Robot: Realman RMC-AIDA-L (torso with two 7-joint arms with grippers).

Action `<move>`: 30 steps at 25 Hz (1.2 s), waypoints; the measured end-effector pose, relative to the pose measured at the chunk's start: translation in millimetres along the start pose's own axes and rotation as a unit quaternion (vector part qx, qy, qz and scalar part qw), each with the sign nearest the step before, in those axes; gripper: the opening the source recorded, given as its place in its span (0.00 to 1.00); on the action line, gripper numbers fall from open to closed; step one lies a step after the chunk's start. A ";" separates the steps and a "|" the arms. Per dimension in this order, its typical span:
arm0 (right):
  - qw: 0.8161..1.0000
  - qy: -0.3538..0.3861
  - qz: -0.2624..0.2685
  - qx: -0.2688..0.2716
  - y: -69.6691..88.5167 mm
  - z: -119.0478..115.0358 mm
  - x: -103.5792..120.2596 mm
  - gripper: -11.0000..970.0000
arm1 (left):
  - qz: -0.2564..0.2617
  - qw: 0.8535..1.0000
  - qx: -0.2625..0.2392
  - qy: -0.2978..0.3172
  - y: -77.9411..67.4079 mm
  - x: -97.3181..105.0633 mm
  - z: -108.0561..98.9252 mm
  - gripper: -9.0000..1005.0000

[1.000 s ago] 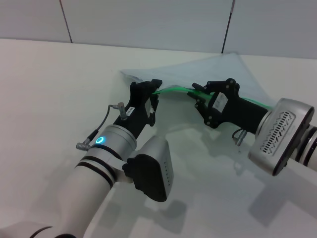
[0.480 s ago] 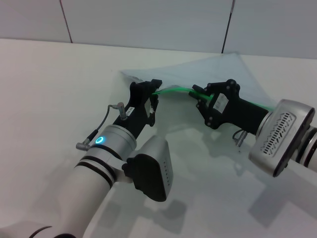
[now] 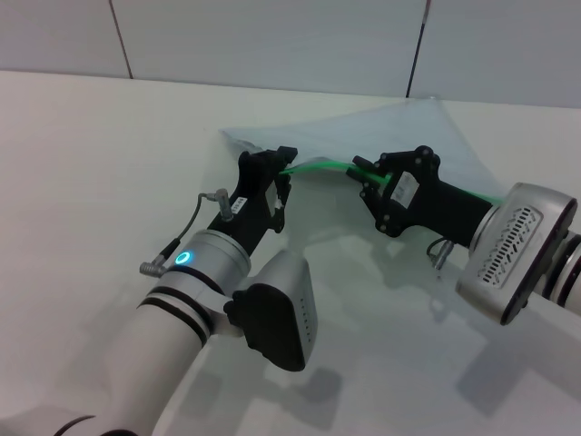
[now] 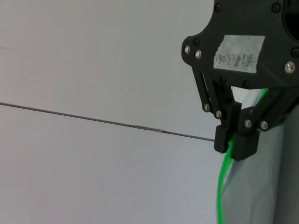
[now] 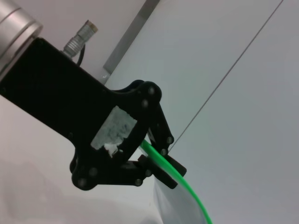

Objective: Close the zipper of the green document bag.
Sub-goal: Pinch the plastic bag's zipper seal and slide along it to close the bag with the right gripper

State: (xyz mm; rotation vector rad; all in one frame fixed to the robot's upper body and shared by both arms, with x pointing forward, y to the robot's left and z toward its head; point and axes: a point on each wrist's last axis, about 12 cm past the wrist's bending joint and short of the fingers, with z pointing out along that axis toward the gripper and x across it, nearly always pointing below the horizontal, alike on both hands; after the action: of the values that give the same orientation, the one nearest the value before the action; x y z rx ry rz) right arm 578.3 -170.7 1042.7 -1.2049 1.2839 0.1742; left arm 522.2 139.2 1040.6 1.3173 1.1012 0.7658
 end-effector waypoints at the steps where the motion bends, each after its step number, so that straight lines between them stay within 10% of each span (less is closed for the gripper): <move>1: 1.000 0.000 0.000 0.000 -0.1 0.0 0.1 0.10 | 0.000 1.000 0.000 -0.002 -0.3 -0.4 -0.4 0.06; 30: 1.000 0.021 0.000 0.017 -6.9 -9.1 10.6 0.09 | 0.005 1.000 -0.001 -0.011 -0.1 -1.7 -0.7 0.06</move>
State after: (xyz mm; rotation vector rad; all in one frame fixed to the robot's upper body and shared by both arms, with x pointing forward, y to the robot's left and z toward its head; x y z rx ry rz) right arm 581.1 -185.8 1040.0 -1.1848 1.3176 0.1276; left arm 521.0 137.9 1040.9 1.3268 1.0764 0.7577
